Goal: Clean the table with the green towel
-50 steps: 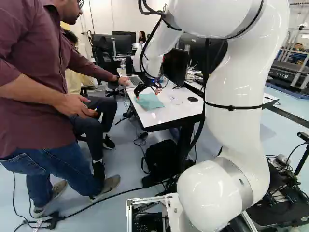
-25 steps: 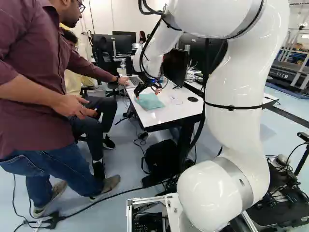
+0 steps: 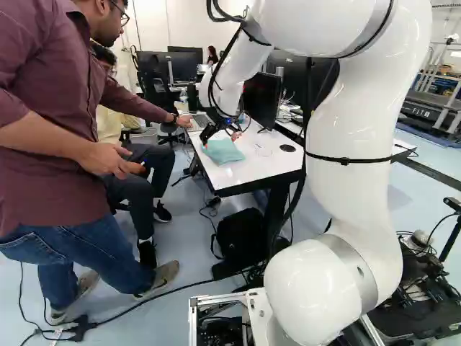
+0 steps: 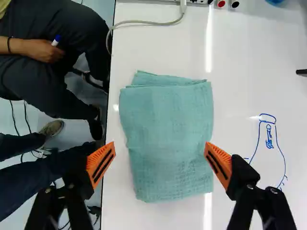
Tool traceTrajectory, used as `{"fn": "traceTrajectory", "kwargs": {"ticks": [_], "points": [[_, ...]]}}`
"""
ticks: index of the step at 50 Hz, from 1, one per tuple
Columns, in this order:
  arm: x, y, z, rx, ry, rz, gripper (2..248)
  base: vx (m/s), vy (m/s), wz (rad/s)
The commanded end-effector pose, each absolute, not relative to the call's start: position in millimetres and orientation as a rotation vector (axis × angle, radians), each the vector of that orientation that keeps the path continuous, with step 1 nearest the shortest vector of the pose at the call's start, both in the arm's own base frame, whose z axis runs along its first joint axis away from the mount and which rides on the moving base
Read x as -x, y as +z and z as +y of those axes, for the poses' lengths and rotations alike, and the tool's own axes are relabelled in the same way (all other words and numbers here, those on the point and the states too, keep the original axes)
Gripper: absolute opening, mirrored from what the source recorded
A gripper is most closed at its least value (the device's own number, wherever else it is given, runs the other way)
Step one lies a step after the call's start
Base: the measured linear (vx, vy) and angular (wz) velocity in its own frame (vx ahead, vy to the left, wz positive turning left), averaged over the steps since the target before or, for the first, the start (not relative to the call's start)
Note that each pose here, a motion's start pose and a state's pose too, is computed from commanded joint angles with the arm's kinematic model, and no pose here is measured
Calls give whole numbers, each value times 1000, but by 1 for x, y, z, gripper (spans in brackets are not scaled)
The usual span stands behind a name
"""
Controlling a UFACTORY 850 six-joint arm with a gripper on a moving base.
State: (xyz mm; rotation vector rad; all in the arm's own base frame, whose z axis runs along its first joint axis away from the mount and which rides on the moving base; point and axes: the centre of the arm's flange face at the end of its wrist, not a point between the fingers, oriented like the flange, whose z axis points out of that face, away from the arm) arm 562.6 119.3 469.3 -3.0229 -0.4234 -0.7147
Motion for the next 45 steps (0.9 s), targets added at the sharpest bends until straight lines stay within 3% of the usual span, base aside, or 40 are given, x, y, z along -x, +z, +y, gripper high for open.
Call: {"fn": "traceTrajectory", "kwargs": {"ticks": [45], "points": [[-563,469,119,3023,-715,-423,247,0,0,0]]}}
